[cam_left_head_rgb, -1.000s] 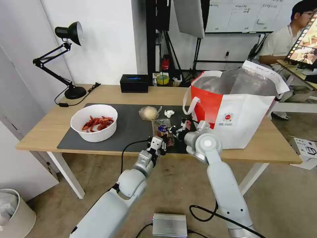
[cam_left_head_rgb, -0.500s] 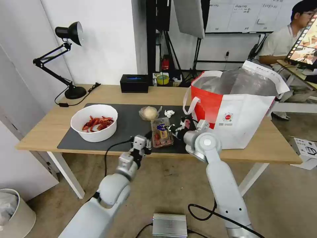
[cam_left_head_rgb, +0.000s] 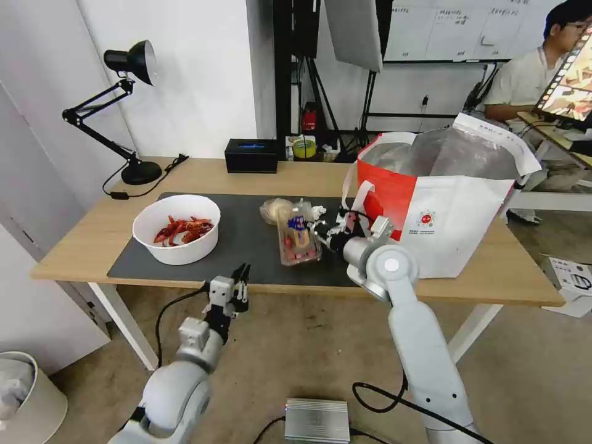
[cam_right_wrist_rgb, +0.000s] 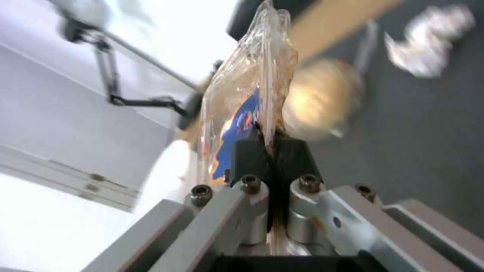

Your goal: Pick up the trash from the table and place it into the takeout bag.

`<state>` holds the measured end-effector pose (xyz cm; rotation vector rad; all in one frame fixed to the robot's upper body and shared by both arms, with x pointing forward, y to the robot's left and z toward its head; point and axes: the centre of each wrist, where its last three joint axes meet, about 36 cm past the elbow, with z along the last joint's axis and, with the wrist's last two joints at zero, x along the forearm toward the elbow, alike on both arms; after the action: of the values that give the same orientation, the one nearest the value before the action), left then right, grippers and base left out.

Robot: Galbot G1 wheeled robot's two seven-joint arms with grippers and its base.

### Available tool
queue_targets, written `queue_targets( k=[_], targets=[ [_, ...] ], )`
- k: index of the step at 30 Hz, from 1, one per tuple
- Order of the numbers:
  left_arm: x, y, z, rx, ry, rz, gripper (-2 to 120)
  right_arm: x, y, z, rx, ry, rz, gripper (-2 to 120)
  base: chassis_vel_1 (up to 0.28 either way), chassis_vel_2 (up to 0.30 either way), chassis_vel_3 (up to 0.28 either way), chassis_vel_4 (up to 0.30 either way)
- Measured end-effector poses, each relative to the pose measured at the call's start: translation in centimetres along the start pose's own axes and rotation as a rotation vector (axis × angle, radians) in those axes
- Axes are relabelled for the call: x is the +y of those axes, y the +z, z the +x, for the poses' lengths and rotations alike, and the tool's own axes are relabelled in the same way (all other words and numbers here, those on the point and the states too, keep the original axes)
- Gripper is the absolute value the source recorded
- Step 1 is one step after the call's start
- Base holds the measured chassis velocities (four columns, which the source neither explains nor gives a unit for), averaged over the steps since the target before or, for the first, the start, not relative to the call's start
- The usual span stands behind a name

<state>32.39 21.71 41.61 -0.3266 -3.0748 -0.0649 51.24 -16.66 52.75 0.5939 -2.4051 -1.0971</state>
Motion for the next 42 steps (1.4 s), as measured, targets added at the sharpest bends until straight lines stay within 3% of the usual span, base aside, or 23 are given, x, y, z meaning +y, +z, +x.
queue_targets(
  k=[3, 9, 11, 18, 31, 42],
  targets=[
    [0.2, -0.3, 0.9, -0.012, -0.025, 0.012, 50, 2.0, -1.2, 1.2, -0.05, -0.055, 0.022, 0, 0.0, 0.0, 0.0, 0.0],
    [0.3, -0.5, 1.4, -0.021, -0.046, 0.023, 67, 4.2, -3.2, 2.7, -0.12, -0.099, 0.035, 0, 0.0, 0.0, 0.0, 0.0],
    [0.2, -0.5, 1.7, -0.023, -0.054, 0.025, 78, 5.5, -5.1, 3.9, -0.18, -0.115, 0.038, 0, 0.0, 0.0, 0.0, 0.0],
    [0.3, -0.7, 2.0, -0.027, -0.062, 0.022, 99, 6.6, -8.8, 6.9, -0.307, -0.114, 0.052, 0, 0.0, 0.0, 0.0, 0.0],
    [-0.1, -0.6, 2.2, -0.032, -0.068, 0.031, 100, 5.2, -15.5, 11.0, -0.496, 0.023, 0.099, 0, 0.0, 0.0, 0.0, 0.0],
    [-0.9, -0.3, 1.9, -0.028, -0.052, 0.042, 100, 1.8, -17.0, 11.7, -0.61, 0.236, 0.343, 0, 0.0, 0.0, 0.0, 0.0]
  ],
)
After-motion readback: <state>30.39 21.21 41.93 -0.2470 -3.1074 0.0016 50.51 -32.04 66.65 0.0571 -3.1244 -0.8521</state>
